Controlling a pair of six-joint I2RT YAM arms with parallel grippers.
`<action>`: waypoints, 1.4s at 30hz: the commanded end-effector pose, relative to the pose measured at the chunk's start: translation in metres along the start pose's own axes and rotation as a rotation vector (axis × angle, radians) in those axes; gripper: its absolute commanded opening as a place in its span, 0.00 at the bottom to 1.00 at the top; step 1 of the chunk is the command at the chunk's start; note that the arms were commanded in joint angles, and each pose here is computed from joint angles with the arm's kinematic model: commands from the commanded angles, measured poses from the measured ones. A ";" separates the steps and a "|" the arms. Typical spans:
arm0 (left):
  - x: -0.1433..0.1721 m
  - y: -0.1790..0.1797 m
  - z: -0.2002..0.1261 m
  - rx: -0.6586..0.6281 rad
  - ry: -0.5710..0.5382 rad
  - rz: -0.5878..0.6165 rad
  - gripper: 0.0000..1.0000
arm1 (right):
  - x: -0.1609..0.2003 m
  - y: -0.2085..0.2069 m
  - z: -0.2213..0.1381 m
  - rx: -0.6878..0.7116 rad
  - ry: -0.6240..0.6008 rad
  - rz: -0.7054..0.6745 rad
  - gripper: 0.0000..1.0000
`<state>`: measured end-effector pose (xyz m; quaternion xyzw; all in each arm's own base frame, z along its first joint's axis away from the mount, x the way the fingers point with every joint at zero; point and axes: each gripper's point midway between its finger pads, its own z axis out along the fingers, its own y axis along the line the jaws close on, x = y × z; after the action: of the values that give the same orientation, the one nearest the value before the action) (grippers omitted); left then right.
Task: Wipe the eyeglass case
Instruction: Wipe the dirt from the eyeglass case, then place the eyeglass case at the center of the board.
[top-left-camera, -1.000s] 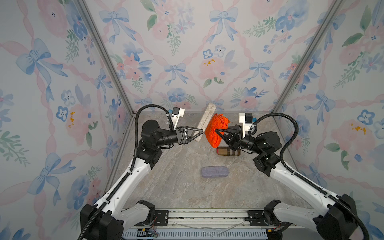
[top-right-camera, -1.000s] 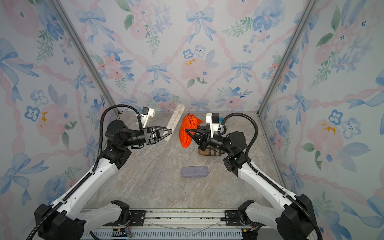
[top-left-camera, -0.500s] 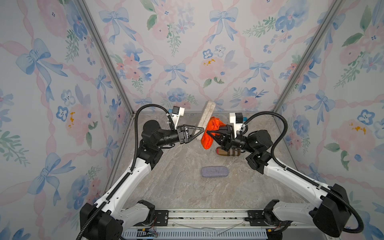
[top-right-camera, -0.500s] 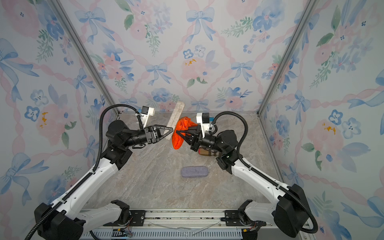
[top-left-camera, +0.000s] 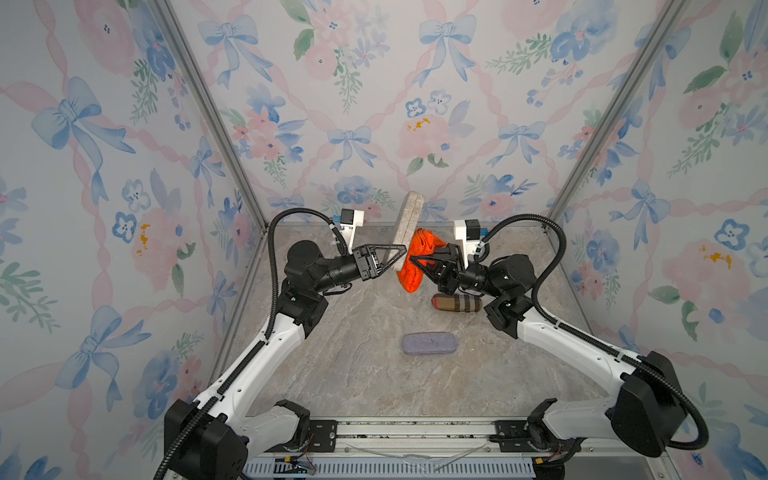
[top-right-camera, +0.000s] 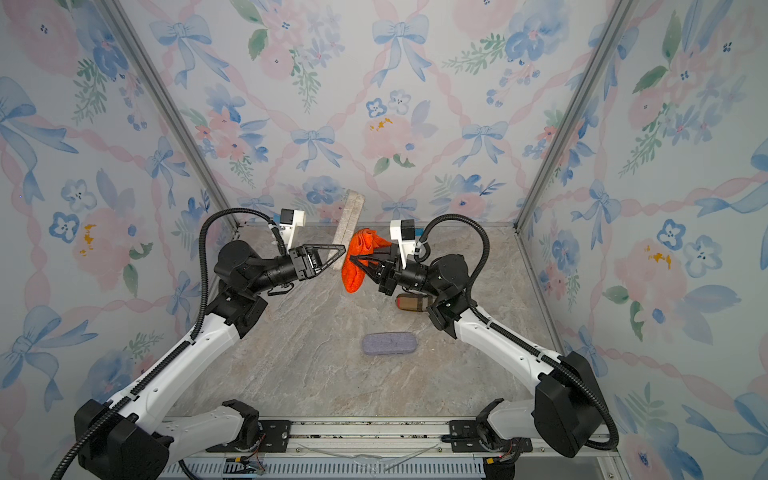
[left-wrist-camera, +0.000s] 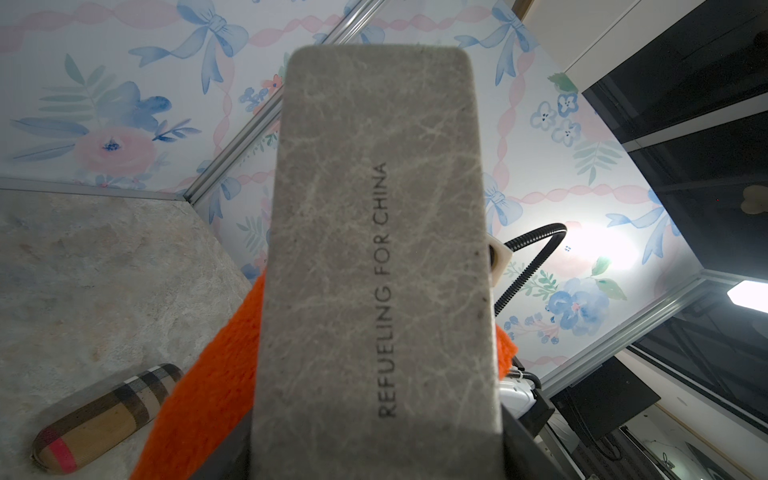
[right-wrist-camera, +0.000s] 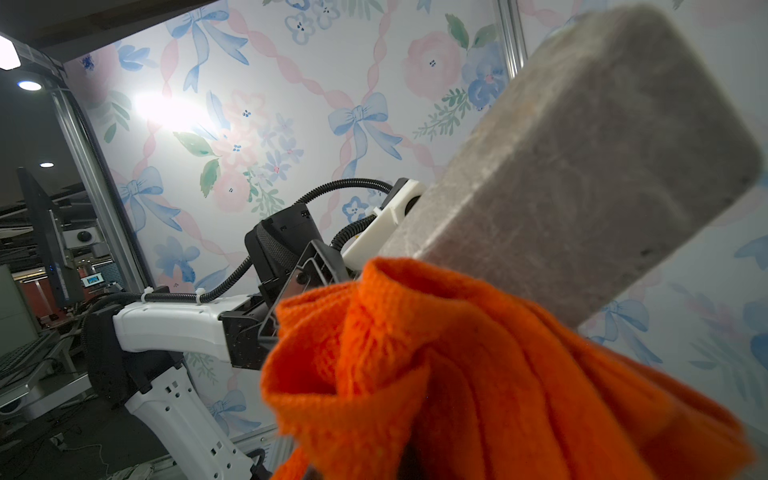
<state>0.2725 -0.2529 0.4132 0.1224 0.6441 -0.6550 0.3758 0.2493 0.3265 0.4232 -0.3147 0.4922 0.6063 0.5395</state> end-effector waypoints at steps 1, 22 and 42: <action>0.015 -0.014 0.000 0.060 0.053 0.009 0.25 | -0.013 0.013 0.003 -0.024 -0.042 -0.037 0.00; 0.032 0.009 -0.011 0.038 0.022 -0.099 0.25 | -0.058 -0.025 0.016 -0.025 -0.101 -0.057 0.00; 0.049 0.178 -0.043 -0.782 0.016 -0.011 0.25 | -0.016 -0.085 -0.064 0.329 0.096 0.035 0.00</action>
<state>0.3212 -0.2393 0.2825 0.0153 0.7935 -0.4957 0.3528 0.3490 0.2547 0.3961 -0.1912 0.5964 0.5688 0.5330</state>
